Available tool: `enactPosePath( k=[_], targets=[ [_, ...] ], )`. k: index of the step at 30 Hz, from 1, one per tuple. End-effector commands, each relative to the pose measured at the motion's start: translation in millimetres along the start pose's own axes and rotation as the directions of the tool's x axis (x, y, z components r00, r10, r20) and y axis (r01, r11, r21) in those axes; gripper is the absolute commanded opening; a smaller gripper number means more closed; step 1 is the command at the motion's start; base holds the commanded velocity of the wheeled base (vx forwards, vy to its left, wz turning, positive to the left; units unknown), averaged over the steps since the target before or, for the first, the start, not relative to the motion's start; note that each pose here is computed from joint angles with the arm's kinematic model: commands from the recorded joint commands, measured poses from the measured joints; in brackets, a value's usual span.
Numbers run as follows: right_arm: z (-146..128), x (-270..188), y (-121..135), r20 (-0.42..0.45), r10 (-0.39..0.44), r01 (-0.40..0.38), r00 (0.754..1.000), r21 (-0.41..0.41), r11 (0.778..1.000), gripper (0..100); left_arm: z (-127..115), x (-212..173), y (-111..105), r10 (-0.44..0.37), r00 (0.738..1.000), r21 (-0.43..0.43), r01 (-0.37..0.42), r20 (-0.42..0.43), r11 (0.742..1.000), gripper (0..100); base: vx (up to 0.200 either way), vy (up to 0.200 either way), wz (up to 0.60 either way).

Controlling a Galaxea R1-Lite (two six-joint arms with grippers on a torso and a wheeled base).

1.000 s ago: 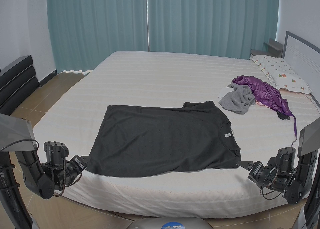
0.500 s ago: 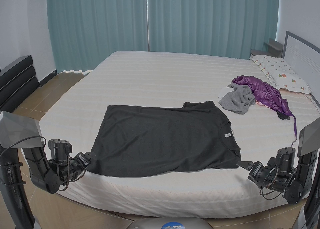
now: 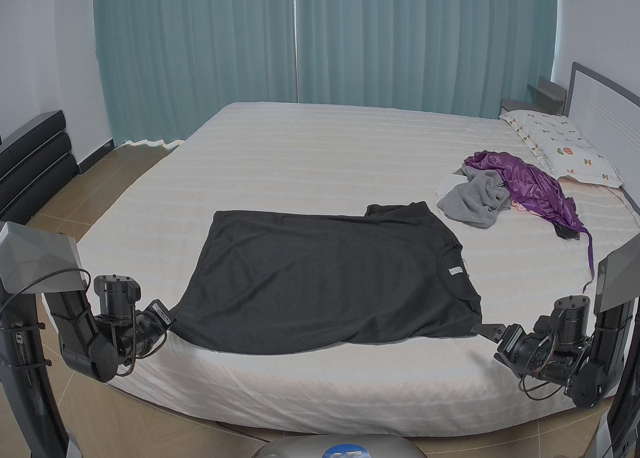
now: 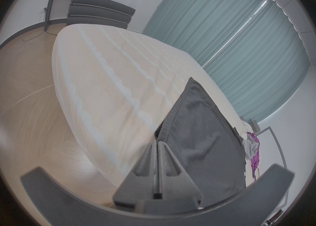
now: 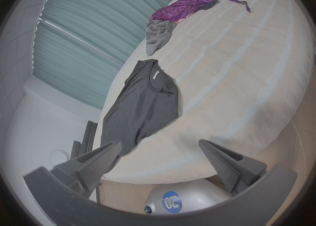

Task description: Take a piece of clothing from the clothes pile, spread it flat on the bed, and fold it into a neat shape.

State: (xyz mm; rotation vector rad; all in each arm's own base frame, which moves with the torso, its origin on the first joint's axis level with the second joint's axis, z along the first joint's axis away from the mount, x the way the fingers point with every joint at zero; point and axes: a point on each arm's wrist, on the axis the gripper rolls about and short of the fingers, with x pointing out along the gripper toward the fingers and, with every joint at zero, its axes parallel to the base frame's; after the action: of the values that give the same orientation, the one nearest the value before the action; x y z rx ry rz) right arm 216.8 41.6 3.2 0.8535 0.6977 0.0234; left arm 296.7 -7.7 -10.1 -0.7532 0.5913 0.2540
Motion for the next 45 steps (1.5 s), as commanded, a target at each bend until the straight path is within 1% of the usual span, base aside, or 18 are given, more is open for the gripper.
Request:
enactPosePath(
  k=[1, 10, 16, 24, 29, 33, 37, 39, 41, 45],
  targets=[
    [1.0, 0.6, 1.2, 0.009, 0.012, -0.012, 1.000, -0.002, 1.000, 100, 9.4, -10.8, -7.6, -0.030, 0.999, -0.002, 0.030, 0.036, 1.000, 0, 0.000, 0.000, 0.00],
    [7.1, 7.2, 4.5, 0.034, 0.036, -0.035, 0.999, -0.006, 0.999, 100, 18.9, -8.8, -16.7, -0.065, 0.995, 0.004, 0.065, 0.070, 0.998, 0, 0.000, 0.000, 0.00],
    [10.8, 23.4, 4.4, 0.045, 0.045, -0.044, 0.998, -0.014, 0.999, 100, 25.1, -5.2, -22.5, -0.081, 0.993, 0.005, 0.080, 0.087, 0.997, 0, 0.000, 0.000, 0.00],
    [12.1, 35.7, -0.3, 0.046, 0.033, -0.032, 0.998, -0.013, 0.999, 100, 37.9, -4.7, -35.6, -0.061, 0.996, 0.006, 0.061, 0.065, 0.998, 0, 0.000, 0.000, 0.00],
    [16.1, 40.1, -4.7, 0.059, 0.022, -0.022, 0.998, -0.003, 1.000, 100, 44.5, -7.9, -43.0, -0.055, 0.997, 0.007, 0.055, 0.056, 0.998, 0, 0.000, 0.000, 0.00],
    [20.2, 44.2, -5.5, 0.074, 0.026, -0.026, 0.997, -0.002, 1.000, 100, 48.2, -6.4, -46.9, -0.035, 0.999, 0.007, 0.034, 0.036, 0.999, 0, 0.000, 0.000, 0.00],
    [22.8, 45.9, -5.5, 0.084, 0.030, -0.030, 0.996, 0.000, 1.000, 100, 51.9, -17.3, -53.3, -0.021, 1.000, 0.011, 0.021, 0.004, 1.000, 0, 0.000, 0.000, 0.00],
    [22.8, 45.9, -5.5, 0.084, 0.030, -0.030, 0.996, 0.000, 1.000, 100, 52.5, -17.9, -53.9, -0.022, 1.000, 0.011, 0.022, 0.005, 1.000, 0, 0.000, 0.000, 0.00],
    [22.8, 45.9, -5.5, 0.084, 0.030, -0.030, 0.996, 0.000, 1.000, 100, 54.2, -29.9, -58.7, -0.010, 1.000, 0.017, 0.010, -0.022, 1.000, 0, 0.000, 0.000, 0.00],
    [23.0, 46.1, -5.3, 0.084, 0.032, -0.033, 0.996, -0.001, 0.999, 100, 56.7, -28.9, -61.5, -0.004, 0.999, 0.019, 0.005, -0.032, 1.000, 0, 0.000, 0.000, 0.00]
  ],
)
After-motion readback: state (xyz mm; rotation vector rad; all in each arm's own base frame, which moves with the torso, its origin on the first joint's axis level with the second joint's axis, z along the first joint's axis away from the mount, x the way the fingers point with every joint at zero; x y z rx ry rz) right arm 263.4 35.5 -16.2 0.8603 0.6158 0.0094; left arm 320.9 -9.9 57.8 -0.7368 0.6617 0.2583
